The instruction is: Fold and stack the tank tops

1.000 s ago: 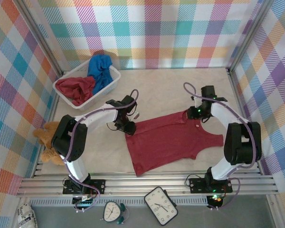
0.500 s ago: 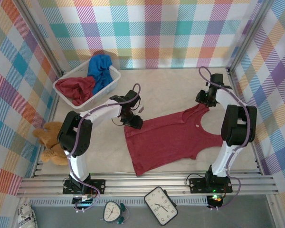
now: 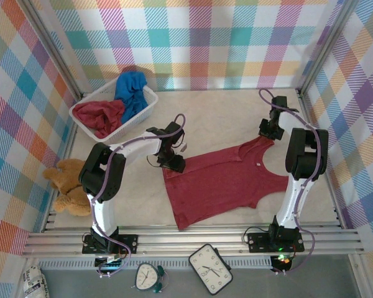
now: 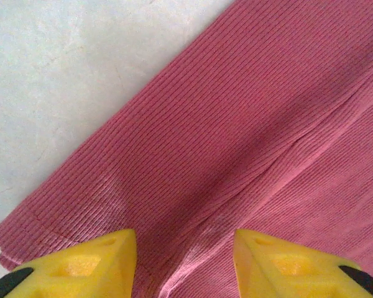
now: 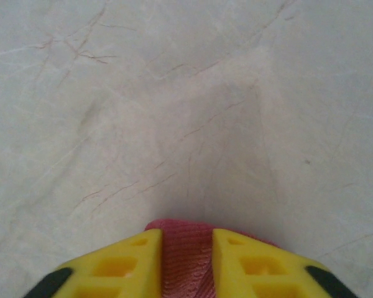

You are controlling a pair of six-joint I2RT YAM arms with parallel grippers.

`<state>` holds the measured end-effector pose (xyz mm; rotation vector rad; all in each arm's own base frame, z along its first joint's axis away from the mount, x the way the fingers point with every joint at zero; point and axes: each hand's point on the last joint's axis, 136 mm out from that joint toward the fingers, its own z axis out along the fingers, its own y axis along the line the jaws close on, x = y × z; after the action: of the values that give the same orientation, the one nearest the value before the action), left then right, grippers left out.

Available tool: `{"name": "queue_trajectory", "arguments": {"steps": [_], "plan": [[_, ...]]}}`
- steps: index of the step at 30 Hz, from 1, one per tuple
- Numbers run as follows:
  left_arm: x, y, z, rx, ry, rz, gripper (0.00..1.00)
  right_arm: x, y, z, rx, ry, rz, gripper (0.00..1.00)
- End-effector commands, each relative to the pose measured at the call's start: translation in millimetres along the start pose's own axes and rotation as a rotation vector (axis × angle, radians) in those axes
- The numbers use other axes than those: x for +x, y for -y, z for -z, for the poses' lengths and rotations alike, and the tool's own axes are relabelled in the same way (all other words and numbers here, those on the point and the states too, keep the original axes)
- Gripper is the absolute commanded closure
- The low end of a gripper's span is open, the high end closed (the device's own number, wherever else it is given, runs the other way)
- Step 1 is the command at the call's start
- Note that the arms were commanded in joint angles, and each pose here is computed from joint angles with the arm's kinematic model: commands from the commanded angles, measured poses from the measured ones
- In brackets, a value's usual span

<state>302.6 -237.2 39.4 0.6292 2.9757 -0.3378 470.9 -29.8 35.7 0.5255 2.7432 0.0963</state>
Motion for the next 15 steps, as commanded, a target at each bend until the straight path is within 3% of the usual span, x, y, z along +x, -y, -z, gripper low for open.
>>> {"name": "queue_trajectory", "arguments": {"steps": [1,7,15], "plan": [[13,-3,-9,-0.023,-0.045,-0.001,0.55,-4,10,4,0.048,0.000,-0.006,0.79],[24,-6,-16,-0.028,-0.083,0.003,0.55,-5,16,22,0.005,0.036,-0.040,1.00],[34,-7,-22,-0.023,-0.119,0.009,0.56,7,27,45,-0.169,0.127,-0.154,1.00]]}}
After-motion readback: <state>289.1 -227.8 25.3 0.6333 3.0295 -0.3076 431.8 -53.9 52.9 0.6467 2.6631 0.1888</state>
